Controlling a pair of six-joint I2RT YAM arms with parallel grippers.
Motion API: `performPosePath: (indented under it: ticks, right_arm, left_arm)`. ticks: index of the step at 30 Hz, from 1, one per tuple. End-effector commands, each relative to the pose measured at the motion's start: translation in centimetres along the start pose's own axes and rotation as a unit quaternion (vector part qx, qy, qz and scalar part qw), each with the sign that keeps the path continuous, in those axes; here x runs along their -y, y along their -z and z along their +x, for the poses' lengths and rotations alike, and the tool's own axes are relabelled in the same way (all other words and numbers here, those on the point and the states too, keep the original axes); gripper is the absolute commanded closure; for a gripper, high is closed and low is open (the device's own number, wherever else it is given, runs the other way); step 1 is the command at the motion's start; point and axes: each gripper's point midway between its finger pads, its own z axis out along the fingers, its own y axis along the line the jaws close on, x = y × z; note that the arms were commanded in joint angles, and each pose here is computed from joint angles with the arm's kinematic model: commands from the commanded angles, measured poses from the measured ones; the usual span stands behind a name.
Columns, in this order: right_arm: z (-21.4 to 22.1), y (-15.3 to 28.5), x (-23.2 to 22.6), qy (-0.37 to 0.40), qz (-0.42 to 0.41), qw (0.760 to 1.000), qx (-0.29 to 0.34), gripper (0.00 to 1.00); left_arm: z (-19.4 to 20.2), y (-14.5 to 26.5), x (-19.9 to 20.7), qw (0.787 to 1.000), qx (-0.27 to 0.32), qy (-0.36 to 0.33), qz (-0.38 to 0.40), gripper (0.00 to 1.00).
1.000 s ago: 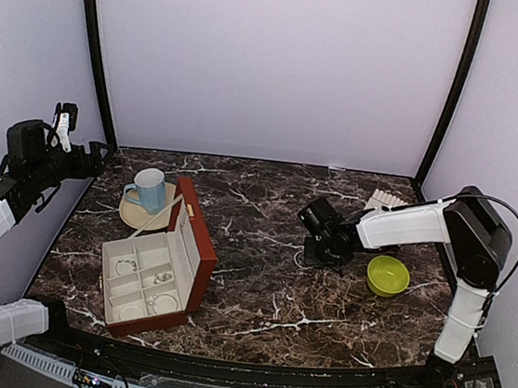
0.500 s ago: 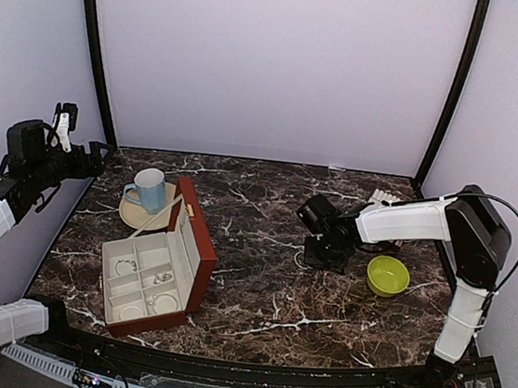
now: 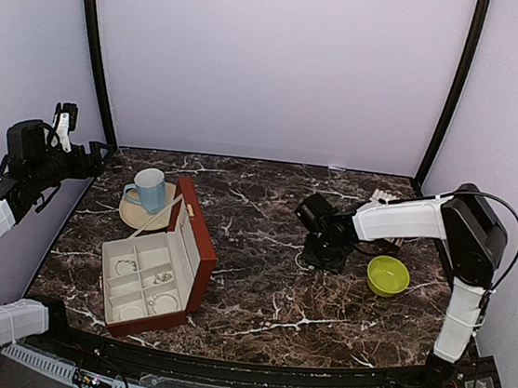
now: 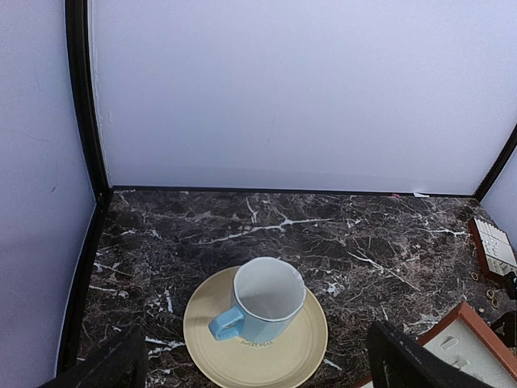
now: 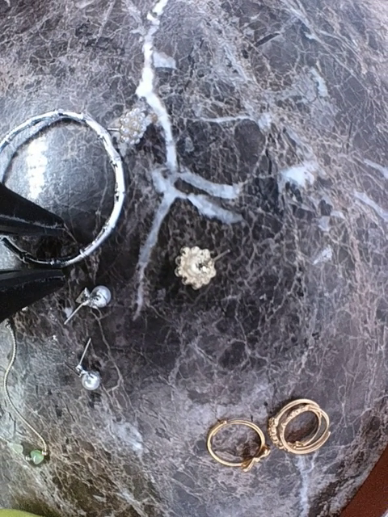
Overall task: Organize the mixed jewelry
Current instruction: Pick up the bangle from the center of the board.
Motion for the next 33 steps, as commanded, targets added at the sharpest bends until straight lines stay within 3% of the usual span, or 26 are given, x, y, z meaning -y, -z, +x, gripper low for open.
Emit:
performPosePath:
  ticks: [1,9,21,27,33]
  right_arm:
    - [1.9,-1.2,0.2,-0.024,0.004,0.999,-0.03,0.87]
    - [1.3,-1.9,-0.1,0.005,0.007,1.0,-0.013,0.98]
    - [-2.9,-0.2,-2.5,0.189,-0.033,0.978,0.077,1.0]
    - [-4.4,1.4,-3.5,0.191,-0.072,0.975,0.087,1.0]
    - [-5.5,3.1,-3.0,0.173,-0.096,0.976,0.091,1.0]
  left_arm:
    - [0.1,0.2,0.3,1.0,0.001,0.0,0.004,0.03]
    - [0.1,0.2,0.3,1.0,0.0,0.0,0.005,0.03]
    - [0.2,0.2,0.2,1.0,-0.001,-0.001,0.003,0.03]
    - [0.3,0.0,0.9,1.0,-0.002,-0.002,0.025,0.03]
    - [0.4,-0.1,3.5,0.995,0.005,-0.013,0.094,0.06]
